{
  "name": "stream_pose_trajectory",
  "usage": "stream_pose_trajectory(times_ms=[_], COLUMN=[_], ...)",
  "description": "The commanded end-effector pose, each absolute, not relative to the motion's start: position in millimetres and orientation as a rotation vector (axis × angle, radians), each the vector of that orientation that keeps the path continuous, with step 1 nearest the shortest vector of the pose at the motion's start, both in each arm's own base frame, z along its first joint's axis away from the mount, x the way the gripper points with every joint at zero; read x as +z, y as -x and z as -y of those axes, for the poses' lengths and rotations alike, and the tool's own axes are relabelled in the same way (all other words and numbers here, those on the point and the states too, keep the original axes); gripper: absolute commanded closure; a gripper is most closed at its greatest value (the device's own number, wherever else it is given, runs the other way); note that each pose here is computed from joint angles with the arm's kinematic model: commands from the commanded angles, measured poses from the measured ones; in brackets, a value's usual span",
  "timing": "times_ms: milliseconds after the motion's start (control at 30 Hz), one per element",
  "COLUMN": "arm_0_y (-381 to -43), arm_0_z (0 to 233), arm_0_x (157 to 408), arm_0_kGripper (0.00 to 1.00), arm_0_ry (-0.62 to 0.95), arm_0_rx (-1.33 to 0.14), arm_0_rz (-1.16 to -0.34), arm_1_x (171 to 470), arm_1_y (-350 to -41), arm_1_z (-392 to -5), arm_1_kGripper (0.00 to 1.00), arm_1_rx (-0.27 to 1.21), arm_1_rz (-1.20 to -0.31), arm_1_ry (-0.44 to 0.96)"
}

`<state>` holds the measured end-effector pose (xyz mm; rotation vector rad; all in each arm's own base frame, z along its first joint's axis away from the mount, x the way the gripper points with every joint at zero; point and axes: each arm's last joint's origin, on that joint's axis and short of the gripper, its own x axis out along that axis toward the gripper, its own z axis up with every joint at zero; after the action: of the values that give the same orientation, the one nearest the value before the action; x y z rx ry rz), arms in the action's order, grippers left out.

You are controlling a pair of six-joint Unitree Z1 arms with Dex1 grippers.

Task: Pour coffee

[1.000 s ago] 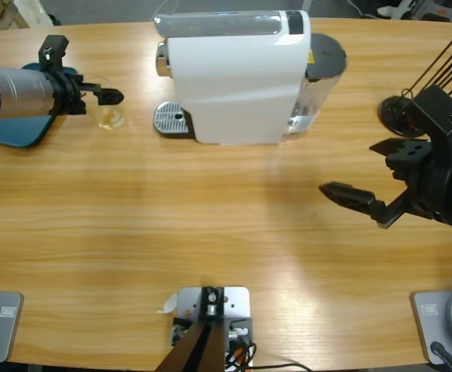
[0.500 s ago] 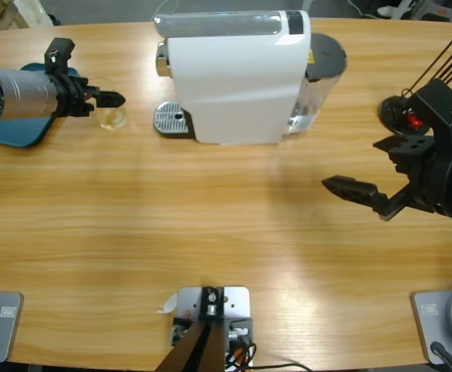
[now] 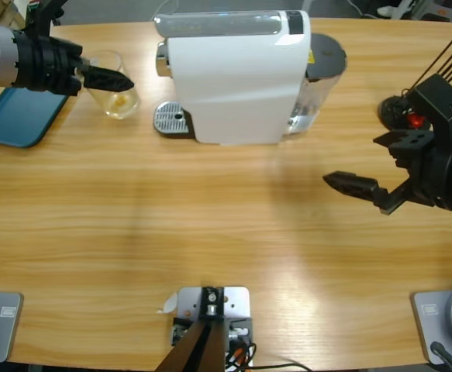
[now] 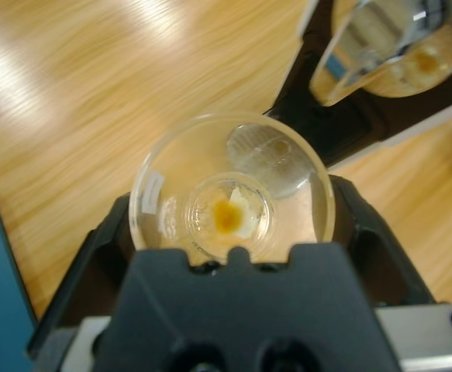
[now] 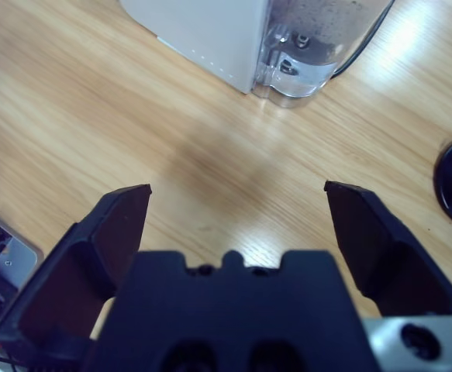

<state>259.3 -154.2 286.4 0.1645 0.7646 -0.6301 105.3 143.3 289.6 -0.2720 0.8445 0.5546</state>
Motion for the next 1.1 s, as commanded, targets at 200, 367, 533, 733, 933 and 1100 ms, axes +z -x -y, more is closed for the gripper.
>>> stream_pose_trajectory(times_ms=[200, 367, 533, 733, 933, 1100], arm_0_y=[-272.6, -282.9, -298.8, -316.9, -325.3, -326.1], arm_0_z=[179.1, 189.2, 199.0, 213.5, 219.6, 220.7], arm_0_x=[264.7, 244.1, 227.8, 228.8, 218.9, 211.1], arm_0_kGripper=[0.566, 0.565, 0.561, 0.561, 0.561, 0.552], arm_0_ry=[-0.238, -0.248, -0.25, -0.251, -0.256, -0.254], arm_0_rx=[-0.787, -0.8, -0.798, -0.808, -0.809, -0.818], arm_0_rz=[-0.868, -0.9, -0.91, -0.872, -0.889, -0.912], arm_1_x=[287.5, 289.2, 289.4, 288.1, 288.1, 288.2], arm_1_y=[-100.5, -98.0, -97.4, -97.4, -96.7, -96.2], arm_1_z=[-131.9, -128.6, -127.7, -128.5, -127.3, -126.7], arm_1_kGripper=[0.0, 0.0, 0.0, 0.0, 0.0, 0.0], arm_1_rx=[0.58, 0.588, 0.589, 0.596, 0.597, 0.599], arm_1_rz=[-0.843, -0.833, -0.831, -0.835, -0.832, -0.832], arm_1_ry=[0.262, 0.251, 0.249, 0.247, 0.246, 0.245])
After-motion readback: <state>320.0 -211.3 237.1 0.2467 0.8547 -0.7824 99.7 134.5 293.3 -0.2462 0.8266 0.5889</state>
